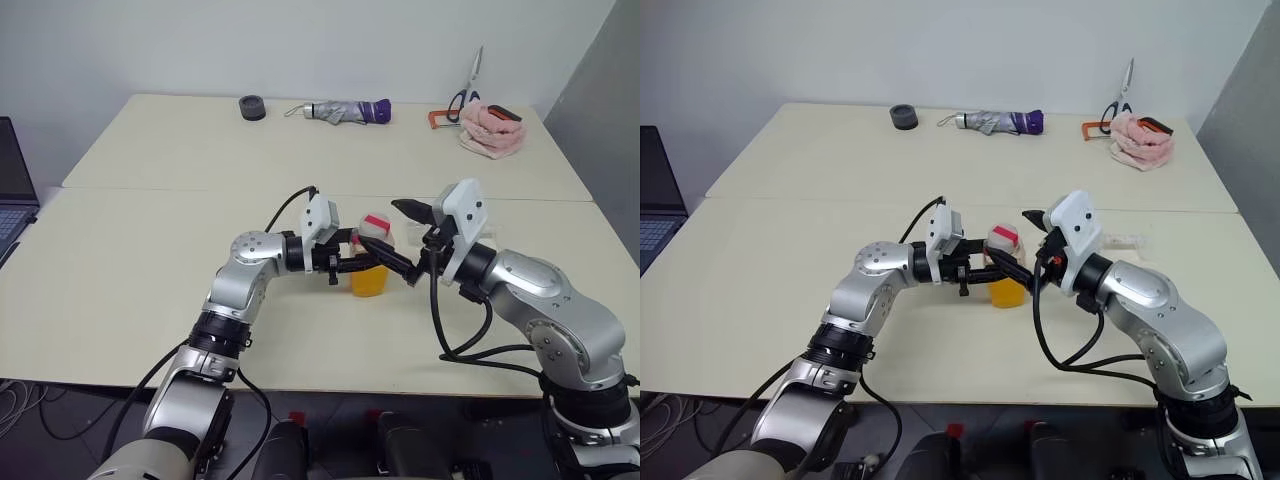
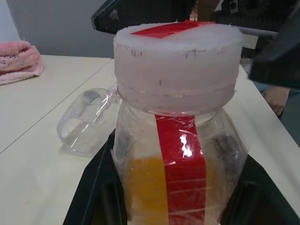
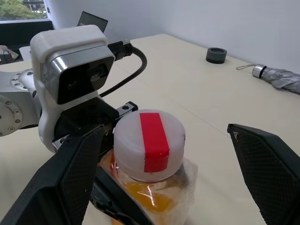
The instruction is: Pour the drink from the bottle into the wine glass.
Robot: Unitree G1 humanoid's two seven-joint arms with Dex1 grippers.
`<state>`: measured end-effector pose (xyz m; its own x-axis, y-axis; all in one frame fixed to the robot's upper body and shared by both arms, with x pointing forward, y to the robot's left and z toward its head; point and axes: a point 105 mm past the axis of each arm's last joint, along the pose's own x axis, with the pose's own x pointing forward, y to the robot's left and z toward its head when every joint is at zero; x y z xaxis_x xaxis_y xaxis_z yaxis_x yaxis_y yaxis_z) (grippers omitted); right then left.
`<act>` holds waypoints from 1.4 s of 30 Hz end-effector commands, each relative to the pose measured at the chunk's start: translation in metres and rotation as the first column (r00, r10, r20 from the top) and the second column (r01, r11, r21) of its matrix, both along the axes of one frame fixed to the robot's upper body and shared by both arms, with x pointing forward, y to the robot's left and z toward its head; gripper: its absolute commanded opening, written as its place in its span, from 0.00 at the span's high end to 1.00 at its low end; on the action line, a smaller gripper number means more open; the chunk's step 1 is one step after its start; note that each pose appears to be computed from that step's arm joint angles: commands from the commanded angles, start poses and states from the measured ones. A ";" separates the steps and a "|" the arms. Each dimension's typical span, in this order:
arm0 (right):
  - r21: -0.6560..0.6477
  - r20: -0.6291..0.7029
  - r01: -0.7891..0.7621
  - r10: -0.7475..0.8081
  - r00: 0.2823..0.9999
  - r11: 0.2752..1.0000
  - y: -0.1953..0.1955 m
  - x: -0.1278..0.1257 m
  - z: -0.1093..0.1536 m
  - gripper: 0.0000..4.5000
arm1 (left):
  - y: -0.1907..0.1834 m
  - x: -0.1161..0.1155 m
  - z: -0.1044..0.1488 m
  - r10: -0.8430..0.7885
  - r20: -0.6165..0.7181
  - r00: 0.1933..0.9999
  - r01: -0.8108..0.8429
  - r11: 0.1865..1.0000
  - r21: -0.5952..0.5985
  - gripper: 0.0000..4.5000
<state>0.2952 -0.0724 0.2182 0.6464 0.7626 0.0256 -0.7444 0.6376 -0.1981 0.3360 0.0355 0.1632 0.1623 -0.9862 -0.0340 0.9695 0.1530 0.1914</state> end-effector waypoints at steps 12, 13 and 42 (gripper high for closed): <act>-0.037 0.021 -0.092 0.093 0.995 0.995 0.011 -0.009 0.002 0.60 | -0.007 -0.005 0.017 -0.027 0.084 0.996 0.029 0.999 -0.016 0.59; -0.040 0.017 -0.097 0.098 0.995 0.994 0.011 -0.009 0.001 0.60 | -0.007 -0.005 0.017 -0.028 0.085 0.996 0.029 0.999 -0.016 0.59; -0.041 0.038 -0.288 0.290 0.956 0.957 -0.027 -0.015 0.024 0.06 | -0.005 -0.007 0.034 -0.057 0.136 0.989 0.059 0.998 -0.012 0.60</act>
